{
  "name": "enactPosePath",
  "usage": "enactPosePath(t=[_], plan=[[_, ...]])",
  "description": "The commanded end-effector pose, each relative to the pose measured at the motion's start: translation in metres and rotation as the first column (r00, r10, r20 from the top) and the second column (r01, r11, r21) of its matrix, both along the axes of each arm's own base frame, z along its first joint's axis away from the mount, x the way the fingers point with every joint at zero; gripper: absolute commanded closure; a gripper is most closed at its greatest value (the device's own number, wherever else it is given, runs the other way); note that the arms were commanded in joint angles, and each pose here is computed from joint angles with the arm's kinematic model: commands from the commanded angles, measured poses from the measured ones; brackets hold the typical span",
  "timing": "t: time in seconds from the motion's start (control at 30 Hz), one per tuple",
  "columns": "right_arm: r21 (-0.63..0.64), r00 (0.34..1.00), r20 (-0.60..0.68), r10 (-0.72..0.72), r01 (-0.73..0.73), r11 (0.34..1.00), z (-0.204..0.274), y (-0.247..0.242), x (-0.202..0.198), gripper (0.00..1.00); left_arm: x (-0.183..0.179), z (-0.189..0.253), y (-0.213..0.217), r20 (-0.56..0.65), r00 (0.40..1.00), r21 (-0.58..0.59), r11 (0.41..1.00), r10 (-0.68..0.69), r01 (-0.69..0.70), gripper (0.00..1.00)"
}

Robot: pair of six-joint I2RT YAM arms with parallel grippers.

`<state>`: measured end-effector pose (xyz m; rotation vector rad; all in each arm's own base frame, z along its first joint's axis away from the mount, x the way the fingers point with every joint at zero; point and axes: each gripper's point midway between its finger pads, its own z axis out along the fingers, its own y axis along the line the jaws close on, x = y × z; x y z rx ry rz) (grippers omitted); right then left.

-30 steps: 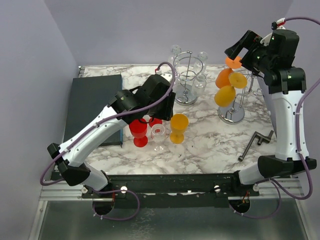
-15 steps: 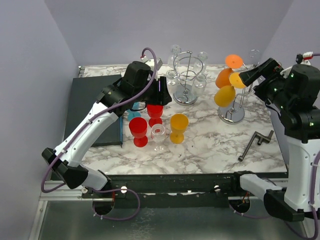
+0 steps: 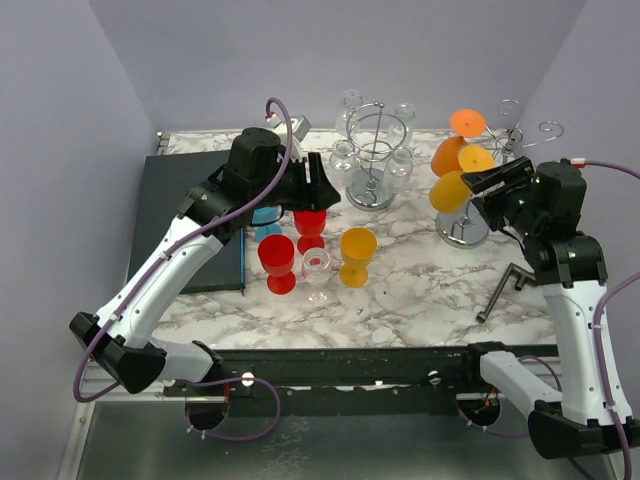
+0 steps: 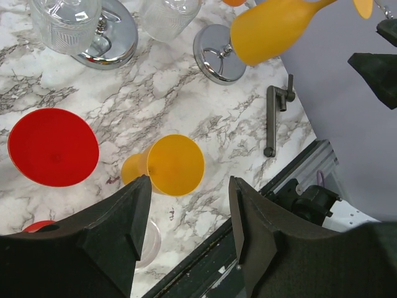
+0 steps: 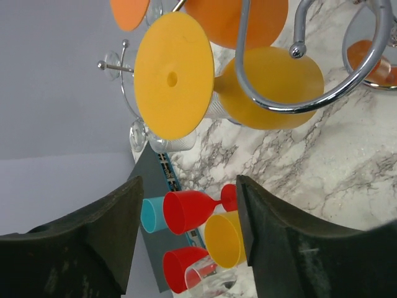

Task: Take the wine glass off the wine glass rack
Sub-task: Pick up the wine glass from the wine rack.

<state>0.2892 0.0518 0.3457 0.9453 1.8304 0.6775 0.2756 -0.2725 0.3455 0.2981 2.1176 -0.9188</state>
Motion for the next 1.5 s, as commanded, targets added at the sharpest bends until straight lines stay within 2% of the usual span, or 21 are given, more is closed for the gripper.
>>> enactPosePath(t=[0.0, 0.13, 0.47, 0.6, 0.97, 1.13, 1.27, 1.47], plan=[[0.099, 0.983, 0.132, -0.129, 0.117, 0.988, 0.025, -0.013, 0.013, 0.38, -0.005, 0.015, 0.003, 0.036, 0.999, -0.048, 0.999, -0.015, 0.017, 0.41], [0.140, 0.966, 0.158, -0.205, 0.184, 0.973, 0.025, -0.023, 0.016, 0.41, -0.004, 0.014, 0.004, 0.035, 0.999, -0.051, 0.999, -0.015, 0.017, 0.41], [0.190, 0.955, 0.146, -0.258, 0.229, 0.955, 0.018, -0.027, 0.035, 0.43, 0.000, 0.015, 0.008, 0.034, 0.999, -0.059, 0.998, -0.010, 0.012, 0.41], [0.212, 0.950, 0.149, -0.274, 0.240, 0.947, 0.017, -0.028, 0.040, 0.50, 0.001, 0.016, 0.008, 0.036, 0.999, -0.062, 0.998, -0.012, 0.015, 0.41], [0.224, 0.937, 0.131, -0.322, 0.289, 0.931, 0.011, -0.035, 0.049, 0.57, 0.001, 0.016, 0.011, 0.037, 0.999, -0.068, 0.998, -0.009, 0.011, 0.41], [0.220, 0.936, 0.134, -0.326, 0.293, 0.930, 0.012, -0.035, 0.051, 0.67, 0.001, 0.017, 0.012, 0.039, 0.999, -0.069, 0.998, -0.009, 0.012, 0.41], [0.219, 0.938, 0.135, -0.321, 0.287, 0.932, 0.013, -0.034, 0.052, 0.81, 0.001, 0.016, 0.012, 0.038, 0.999, -0.071, 0.997, -0.010, 0.012, 0.41], [0.226, 0.940, 0.147, -0.307, 0.270, 0.936, 0.017, -0.032, 0.052, 0.96, 0.001, 0.017, 0.013, 0.039, 0.999, -0.073, 0.997, -0.008, 0.011, 0.41]])
